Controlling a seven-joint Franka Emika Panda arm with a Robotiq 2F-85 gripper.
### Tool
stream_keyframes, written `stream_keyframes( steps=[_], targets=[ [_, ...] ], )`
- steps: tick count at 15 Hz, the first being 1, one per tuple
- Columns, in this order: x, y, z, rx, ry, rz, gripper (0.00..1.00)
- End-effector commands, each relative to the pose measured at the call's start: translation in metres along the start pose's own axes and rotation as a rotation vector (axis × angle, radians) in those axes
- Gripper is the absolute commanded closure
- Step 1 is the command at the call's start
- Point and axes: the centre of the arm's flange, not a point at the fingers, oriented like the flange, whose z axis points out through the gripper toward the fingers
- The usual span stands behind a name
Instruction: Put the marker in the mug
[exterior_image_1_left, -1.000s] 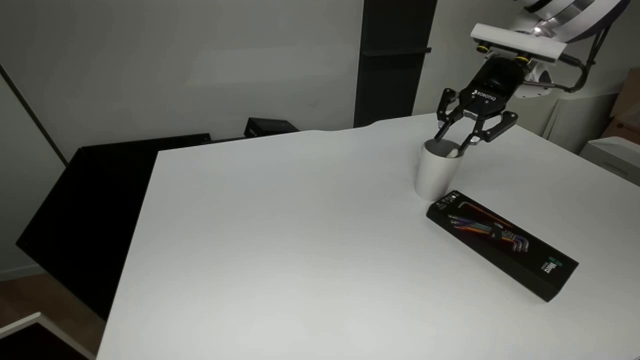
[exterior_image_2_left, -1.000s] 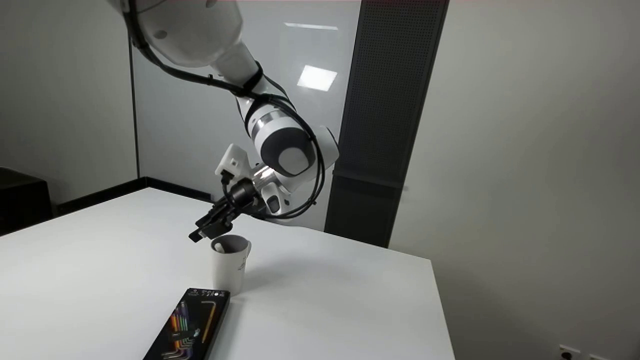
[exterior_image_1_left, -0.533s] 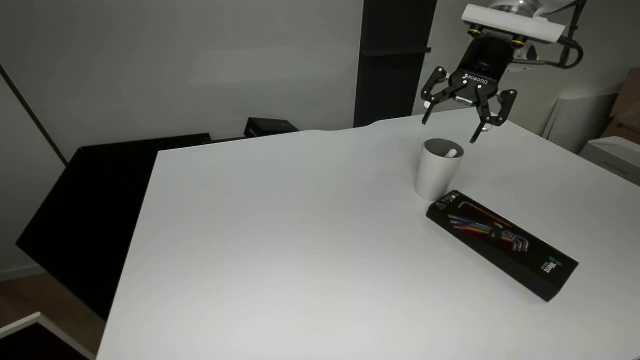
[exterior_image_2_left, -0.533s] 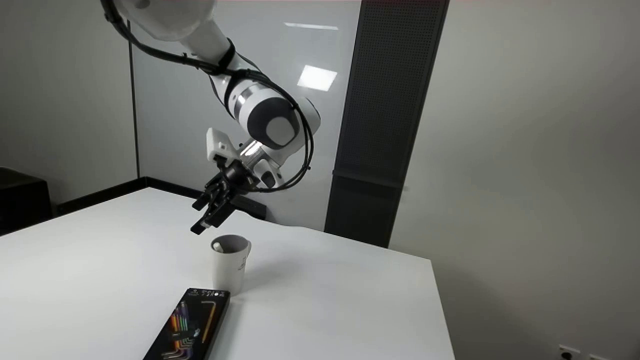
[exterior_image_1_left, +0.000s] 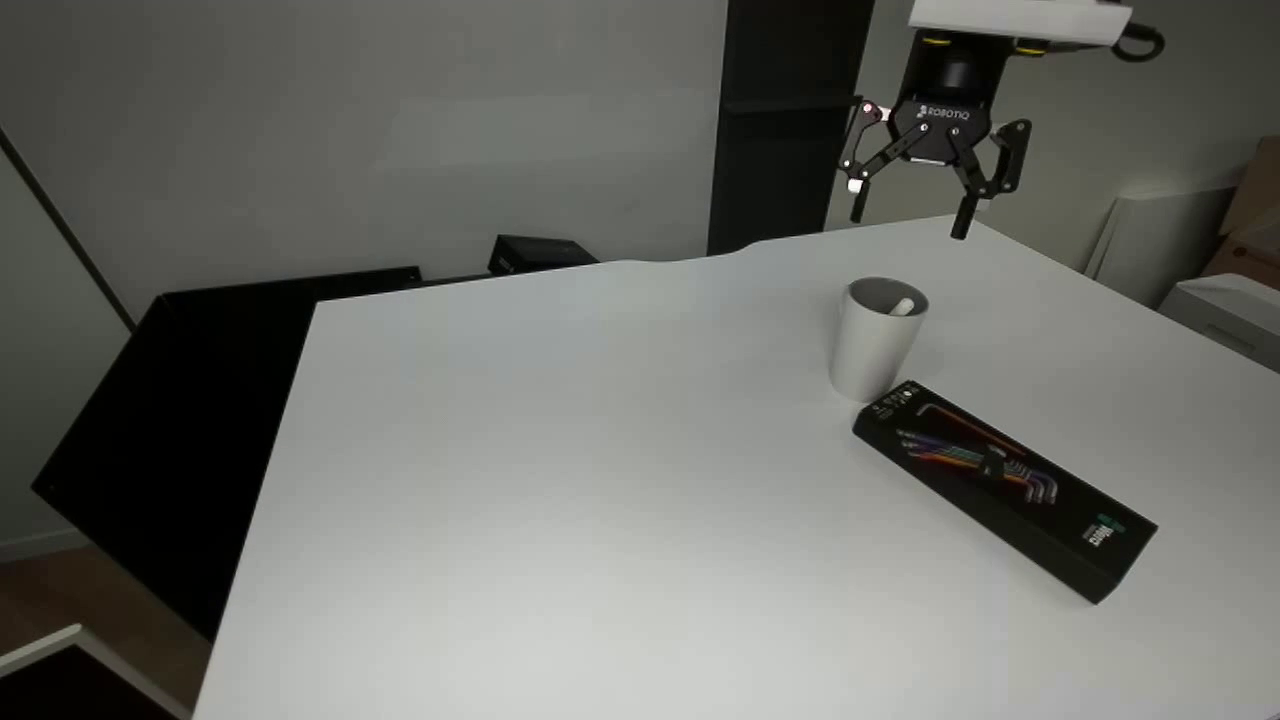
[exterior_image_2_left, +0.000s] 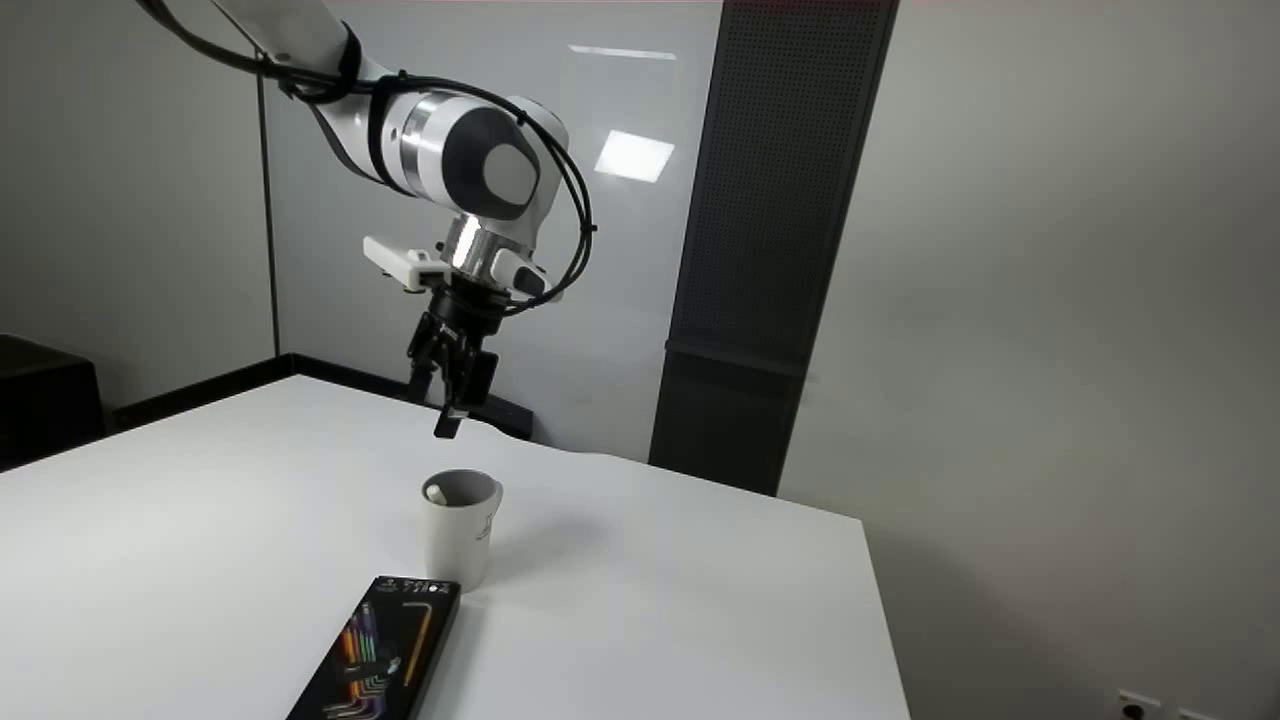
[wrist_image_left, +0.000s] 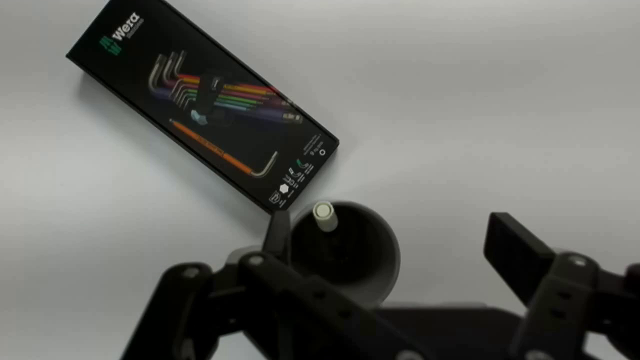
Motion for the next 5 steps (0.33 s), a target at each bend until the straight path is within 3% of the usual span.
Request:
stream_keyframes(
  steps=[1, 5],
  targets=[
    [-0.0017, -0.0017, -0.0013, -0.011, 0.035, -0.013, 0.00],
    [-0.0053, -0.0004, -0.0010, -0.022, 0.058, -0.026, 0.00]
  ],
)
